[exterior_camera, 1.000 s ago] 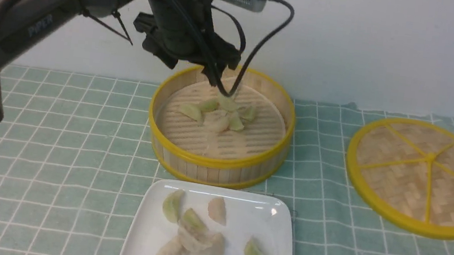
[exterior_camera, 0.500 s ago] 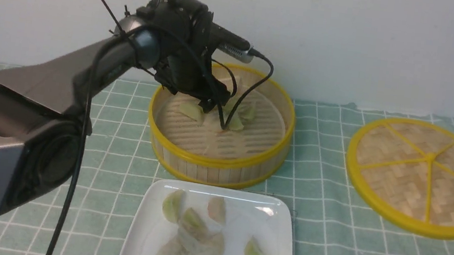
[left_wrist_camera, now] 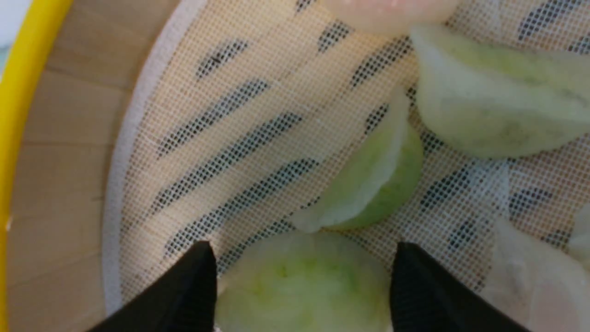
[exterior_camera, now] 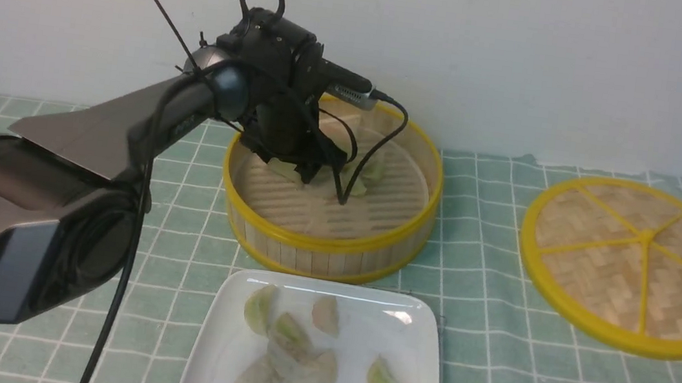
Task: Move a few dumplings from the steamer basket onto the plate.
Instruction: Use the left arm to grab a dumpling from the steamer, then use the left arm to put the dumpling into the plate
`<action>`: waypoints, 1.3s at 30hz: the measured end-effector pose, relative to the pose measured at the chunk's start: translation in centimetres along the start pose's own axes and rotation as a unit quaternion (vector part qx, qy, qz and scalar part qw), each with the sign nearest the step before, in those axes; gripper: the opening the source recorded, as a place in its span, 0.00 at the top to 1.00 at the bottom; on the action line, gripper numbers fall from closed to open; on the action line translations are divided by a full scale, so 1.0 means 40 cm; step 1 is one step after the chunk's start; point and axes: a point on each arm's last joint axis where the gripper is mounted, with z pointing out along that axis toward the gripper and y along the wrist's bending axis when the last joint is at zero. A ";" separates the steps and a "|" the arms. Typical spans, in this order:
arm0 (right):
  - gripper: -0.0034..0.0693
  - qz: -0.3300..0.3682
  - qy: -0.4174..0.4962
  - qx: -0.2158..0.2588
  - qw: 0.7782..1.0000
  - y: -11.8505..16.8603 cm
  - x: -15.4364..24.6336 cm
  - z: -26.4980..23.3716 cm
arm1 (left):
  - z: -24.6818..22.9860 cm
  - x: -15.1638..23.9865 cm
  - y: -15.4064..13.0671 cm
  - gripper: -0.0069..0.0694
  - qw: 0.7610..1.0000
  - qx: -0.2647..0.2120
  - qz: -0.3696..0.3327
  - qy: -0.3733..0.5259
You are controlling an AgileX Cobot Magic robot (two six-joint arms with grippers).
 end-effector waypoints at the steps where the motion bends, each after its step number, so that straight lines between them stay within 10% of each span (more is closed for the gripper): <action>1: 0.97 0.000 0.000 0.000 1.000 0.000 0.000 0.000 | -0.001 0.000 0.000 0.35 1.000 0.000 0.000 0.000; 8: 0.97 -0.003 0.000 0.000 1.000 0.000 0.000 0.000 | -0.070 0.008 0.004 0.35 0.999 0.011 -0.012 0.035; 23: 0.97 -0.004 0.000 0.000 1.000 0.000 0.000 0.000 | -0.596 0.088 0.007 0.35 0.993 0.101 -0.010 -0.064; 39: 0.97 -0.004 0.000 0.001 1.000 0.000 0.000 0.000 | -0.353 0.505 -0.237 0.35 0.978 0.129 0.103 0.128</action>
